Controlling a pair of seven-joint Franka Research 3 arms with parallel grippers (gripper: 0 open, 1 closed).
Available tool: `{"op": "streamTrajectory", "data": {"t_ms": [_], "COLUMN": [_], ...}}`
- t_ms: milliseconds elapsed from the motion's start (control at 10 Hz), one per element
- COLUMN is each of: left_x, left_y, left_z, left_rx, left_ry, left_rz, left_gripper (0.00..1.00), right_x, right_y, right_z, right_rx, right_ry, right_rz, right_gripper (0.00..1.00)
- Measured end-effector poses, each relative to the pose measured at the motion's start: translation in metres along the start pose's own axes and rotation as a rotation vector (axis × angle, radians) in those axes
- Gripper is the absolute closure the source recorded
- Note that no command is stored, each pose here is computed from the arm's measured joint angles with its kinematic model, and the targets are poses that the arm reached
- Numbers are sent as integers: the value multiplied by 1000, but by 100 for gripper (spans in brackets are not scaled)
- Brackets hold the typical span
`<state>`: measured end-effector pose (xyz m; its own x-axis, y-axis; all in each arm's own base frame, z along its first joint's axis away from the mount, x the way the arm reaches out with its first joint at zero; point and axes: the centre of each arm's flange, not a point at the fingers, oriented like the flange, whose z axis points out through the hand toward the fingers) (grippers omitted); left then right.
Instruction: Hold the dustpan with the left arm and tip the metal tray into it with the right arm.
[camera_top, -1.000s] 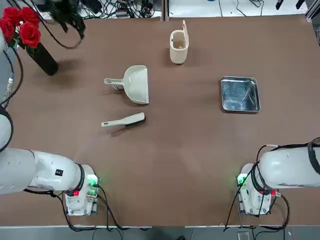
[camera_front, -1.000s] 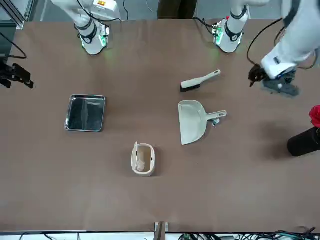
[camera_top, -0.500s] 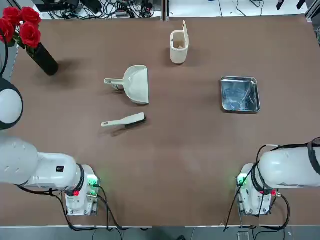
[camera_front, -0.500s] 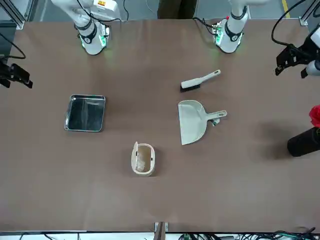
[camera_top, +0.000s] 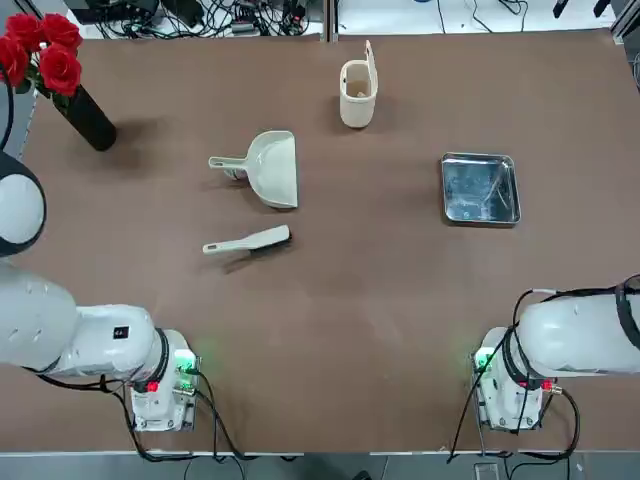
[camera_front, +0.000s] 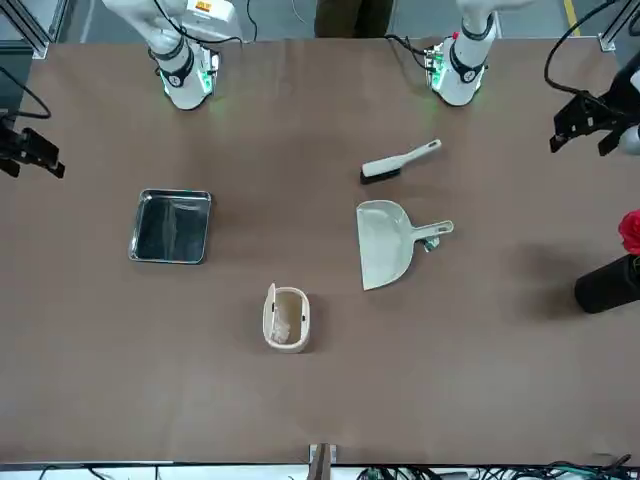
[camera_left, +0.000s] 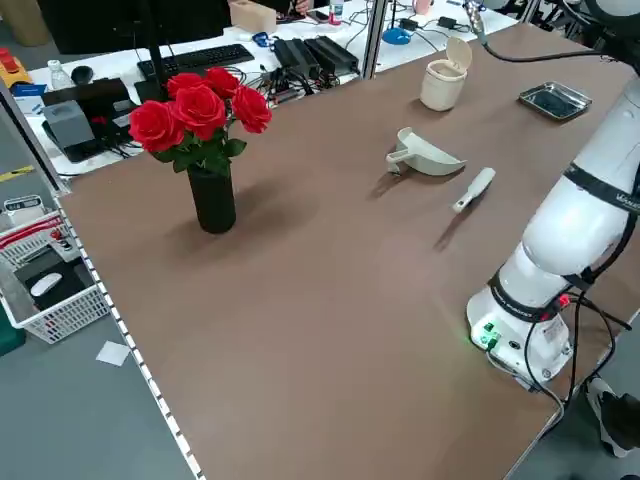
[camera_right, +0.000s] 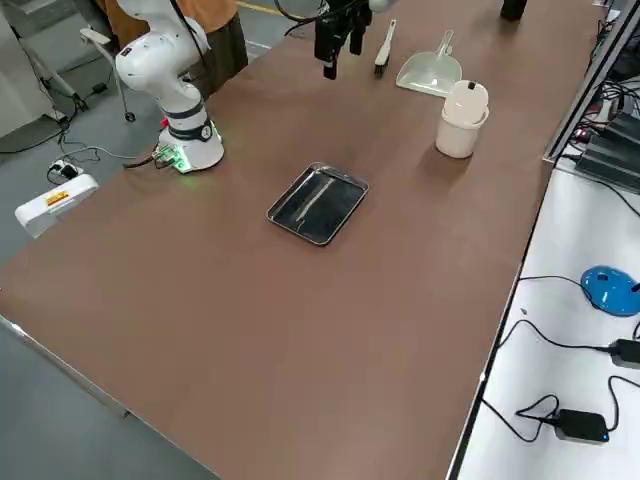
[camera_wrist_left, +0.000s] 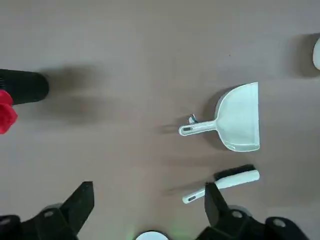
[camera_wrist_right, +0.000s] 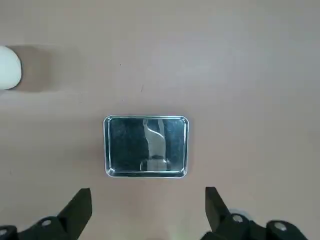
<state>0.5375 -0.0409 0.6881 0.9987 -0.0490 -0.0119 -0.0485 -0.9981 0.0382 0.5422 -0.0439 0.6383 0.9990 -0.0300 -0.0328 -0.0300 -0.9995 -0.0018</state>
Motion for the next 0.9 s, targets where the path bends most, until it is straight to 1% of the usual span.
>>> {"op": "streamTrajectory", "data": {"t_ms": [200,500,900], "left_x": [-4,-3,-2], "left_y": [-4,4,2], "left_z": [-7,3,14], "left_rx": [5,8,12], "left_ry": [21,41,38], "left_rz": [-21,-45,-50], "left_gripper": [4,4,4], "right_x": [1,2,2], "right_y": [2,4,4], "right_z": [-1,-2,-2], "right_rx": [0,-1,-1], "right_ry": [7,22,22], "right_rz": [4,8,7], "right_gripper": [0,0,0]}}
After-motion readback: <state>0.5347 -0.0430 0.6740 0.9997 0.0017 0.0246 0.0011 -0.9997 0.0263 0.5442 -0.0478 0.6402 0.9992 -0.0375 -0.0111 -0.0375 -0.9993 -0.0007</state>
